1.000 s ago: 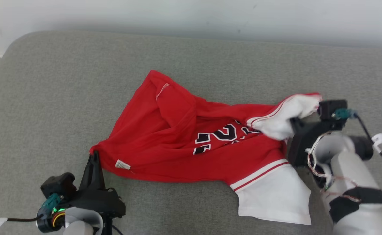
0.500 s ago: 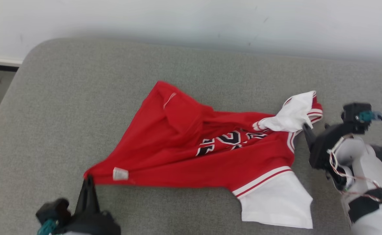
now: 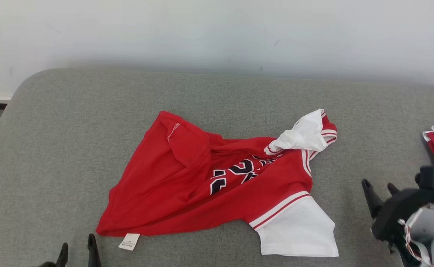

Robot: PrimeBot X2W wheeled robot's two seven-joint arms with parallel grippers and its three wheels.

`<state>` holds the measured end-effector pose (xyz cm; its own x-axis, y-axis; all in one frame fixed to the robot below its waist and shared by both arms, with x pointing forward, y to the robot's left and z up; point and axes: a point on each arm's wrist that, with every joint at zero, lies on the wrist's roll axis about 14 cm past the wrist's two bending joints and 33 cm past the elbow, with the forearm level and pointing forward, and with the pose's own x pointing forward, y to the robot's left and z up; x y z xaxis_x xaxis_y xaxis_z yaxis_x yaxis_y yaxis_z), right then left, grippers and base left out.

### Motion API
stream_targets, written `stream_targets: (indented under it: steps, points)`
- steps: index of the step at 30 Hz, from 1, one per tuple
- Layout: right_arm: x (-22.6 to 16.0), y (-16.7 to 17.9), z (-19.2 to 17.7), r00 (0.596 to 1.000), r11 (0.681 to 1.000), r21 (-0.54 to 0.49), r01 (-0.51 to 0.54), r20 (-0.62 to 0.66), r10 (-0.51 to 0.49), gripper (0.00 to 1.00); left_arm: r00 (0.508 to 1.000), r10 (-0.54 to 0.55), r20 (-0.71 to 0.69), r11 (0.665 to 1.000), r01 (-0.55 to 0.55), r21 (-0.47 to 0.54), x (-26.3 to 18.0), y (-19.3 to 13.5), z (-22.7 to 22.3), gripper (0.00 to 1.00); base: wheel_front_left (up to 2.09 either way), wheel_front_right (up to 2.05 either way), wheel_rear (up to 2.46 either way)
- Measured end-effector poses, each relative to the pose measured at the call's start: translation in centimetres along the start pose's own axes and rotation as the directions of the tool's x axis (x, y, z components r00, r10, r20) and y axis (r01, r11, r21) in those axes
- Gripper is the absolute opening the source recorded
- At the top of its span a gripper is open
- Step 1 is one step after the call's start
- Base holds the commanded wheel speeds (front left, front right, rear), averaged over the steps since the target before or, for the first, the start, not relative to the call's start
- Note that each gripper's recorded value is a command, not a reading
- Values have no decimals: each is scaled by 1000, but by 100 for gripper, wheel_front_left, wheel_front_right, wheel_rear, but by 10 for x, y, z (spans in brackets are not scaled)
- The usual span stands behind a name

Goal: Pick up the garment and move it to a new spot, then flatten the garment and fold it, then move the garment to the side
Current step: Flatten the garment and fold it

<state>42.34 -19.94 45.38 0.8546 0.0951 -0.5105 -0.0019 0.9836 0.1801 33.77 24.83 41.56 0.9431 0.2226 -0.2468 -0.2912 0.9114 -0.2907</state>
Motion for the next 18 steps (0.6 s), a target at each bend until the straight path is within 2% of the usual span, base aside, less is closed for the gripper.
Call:
stream_targets:
  steps: [3,6,8,13,18]
  points:
    - [-12,3,-12,1000,1000,-3,-2,-30,2,100,998,-57,-36,991,61,122,2,-3,-2,100,0,0,0]
    - [-19,14,-25,997,1000,-5,-27,-66,27,100,989,-116,-97,958,137,253,9,-9,-5,100,0,0,0]
    - [-22,19,-31,996,999,-10,-38,-85,37,100,984,-119,-129,940,154,304,16,-8,-6,100,0,0,0]
    - [-25,24,-47,990,999,1,-52,-130,52,100,969,-125,-214,898,202,390,28,-3,-17,100,0,0,0]
    - [-28,17,-55,989,999,26,-38,-145,42,100,958,-125,-258,883,226,412,38,-3,-26,100,0,0,0]
